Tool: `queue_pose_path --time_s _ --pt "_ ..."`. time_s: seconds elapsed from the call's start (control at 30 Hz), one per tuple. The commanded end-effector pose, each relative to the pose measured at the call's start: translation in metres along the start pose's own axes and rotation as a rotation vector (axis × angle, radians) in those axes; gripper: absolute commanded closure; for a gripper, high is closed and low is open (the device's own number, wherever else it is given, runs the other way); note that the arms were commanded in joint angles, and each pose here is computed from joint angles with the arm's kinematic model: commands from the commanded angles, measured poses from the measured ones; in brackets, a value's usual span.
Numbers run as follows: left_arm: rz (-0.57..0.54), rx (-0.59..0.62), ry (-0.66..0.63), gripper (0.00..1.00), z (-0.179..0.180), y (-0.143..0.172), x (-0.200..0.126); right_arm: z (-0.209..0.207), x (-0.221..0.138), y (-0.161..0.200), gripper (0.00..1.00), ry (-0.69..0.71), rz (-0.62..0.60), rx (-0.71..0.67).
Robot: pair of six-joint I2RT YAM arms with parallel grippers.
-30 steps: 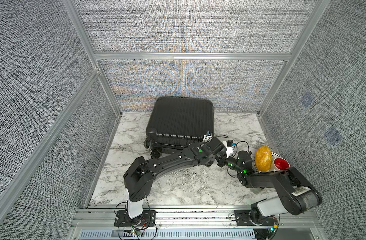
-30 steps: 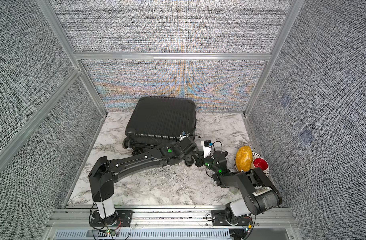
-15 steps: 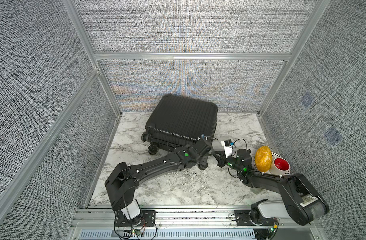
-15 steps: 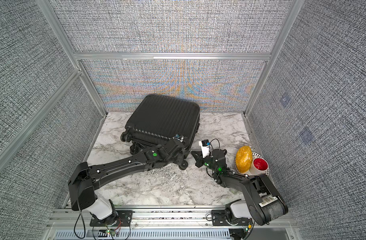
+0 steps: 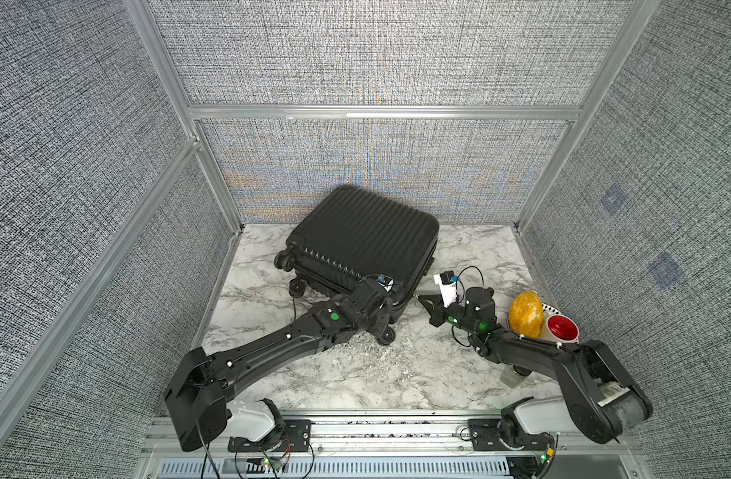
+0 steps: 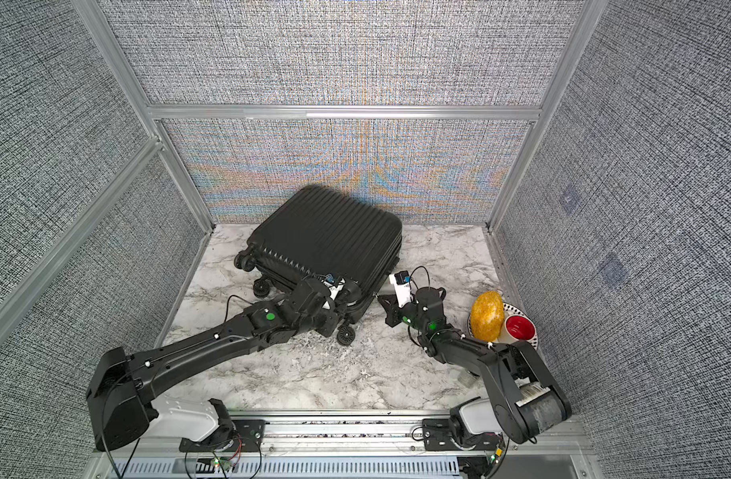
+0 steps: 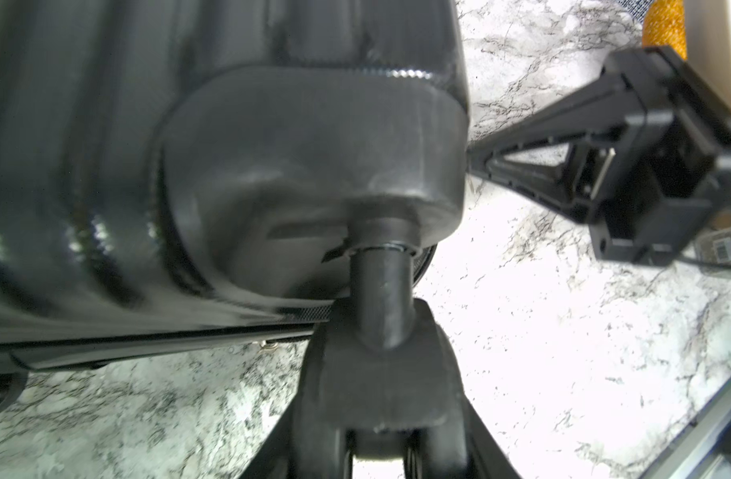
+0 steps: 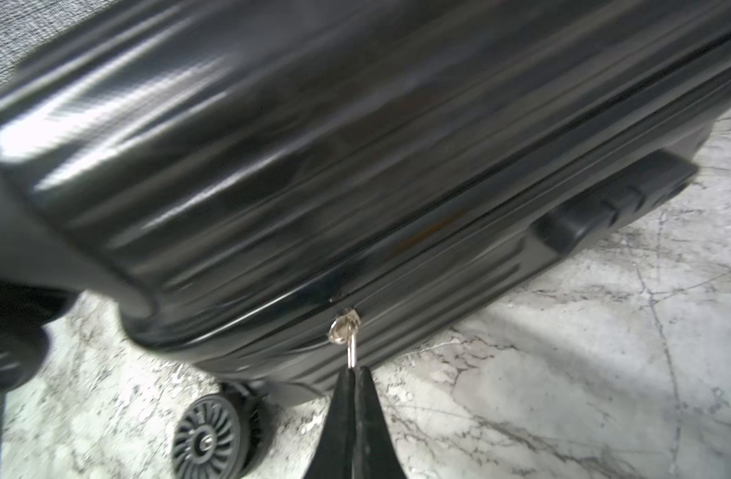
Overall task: Open the suitcase zippers
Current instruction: Unzip the zipper on the suitcase.
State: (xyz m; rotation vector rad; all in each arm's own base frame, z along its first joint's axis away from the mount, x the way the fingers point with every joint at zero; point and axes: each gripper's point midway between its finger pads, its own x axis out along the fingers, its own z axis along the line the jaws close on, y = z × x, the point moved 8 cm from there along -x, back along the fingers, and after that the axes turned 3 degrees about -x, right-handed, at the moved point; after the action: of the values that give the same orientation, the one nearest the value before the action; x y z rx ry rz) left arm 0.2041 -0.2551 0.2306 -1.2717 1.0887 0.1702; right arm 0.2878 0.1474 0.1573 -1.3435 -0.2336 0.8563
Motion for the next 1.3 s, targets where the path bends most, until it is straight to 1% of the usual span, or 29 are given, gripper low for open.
queue_pose_path --time_s 0.0,0.17,0.4,0.57,0.77,0.8,0.9,1.07,1.13,1.2,1.23,1.27 --pt "0.055 0.023 -0.072 1.0 0.014 0.016 -0.008 -0.017 0.003 -0.008 1.0 0.133 -0.028 -0.015" --pt "0.08 0.031 -0.086 1.0 0.019 0.026 -0.014 -0.036 0.008 -0.021 1.0 0.18 -0.046 -0.008" --pt "0.111 0.04 -0.08 1.0 0.017 0.027 -0.013 -0.071 0.009 -0.035 1.0 0.242 -0.073 0.031" --pt "0.11 0.037 -0.085 1.0 0.018 0.028 -0.014 -0.099 0.011 -0.043 1.0 0.273 -0.081 0.066" --pt "0.12 0.04 -0.07 1.0 0.017 0.029 -0.014 -0.127 0.016 -0.057 1.0 0.27 -0.098 0.097" --pt "0.122 0.039 -0.068 1.0 0.017 0.029 -0.014 -0.131 0.019 -0.07 1.0 0.259 -0.123 0.083" --pt "0.124 0.041 -0.067 1.0 0.016 0.029 -0.015 -0.143 0.021 -0.081 1.0 0.264 -0.135 0.083" --pt "0.117 0.039 -0.069 1.0 0.017 0.028 -0.016 -0.154 0.027 -0.092 1.0 0.253 -0.128 0.082" --pt "0.115 0.032 -0.089 1.0 0.019 0.028 -0.016 -0.153 0.029 -0.091 1.0 0.232 -0.121 0.086" --pt "0.092 -0.006 -0.171 0.99 0.026 0.027 -0.017 -0.145 0.027 -0.087 1.0 0.218 -0.12 0.088" --pt "0.078 -0.025 -0.209 0.91 0.03 0.026 -0.017 -0.14 0.027 -0.085 1.0 0.211 -0.118 0.085" --pt "0.059 -0.048 -0.249 0.77 0.035 0.024 -0.018 -0.134 0.025 -0.083 1.0 0.202 -0.114 0.084"
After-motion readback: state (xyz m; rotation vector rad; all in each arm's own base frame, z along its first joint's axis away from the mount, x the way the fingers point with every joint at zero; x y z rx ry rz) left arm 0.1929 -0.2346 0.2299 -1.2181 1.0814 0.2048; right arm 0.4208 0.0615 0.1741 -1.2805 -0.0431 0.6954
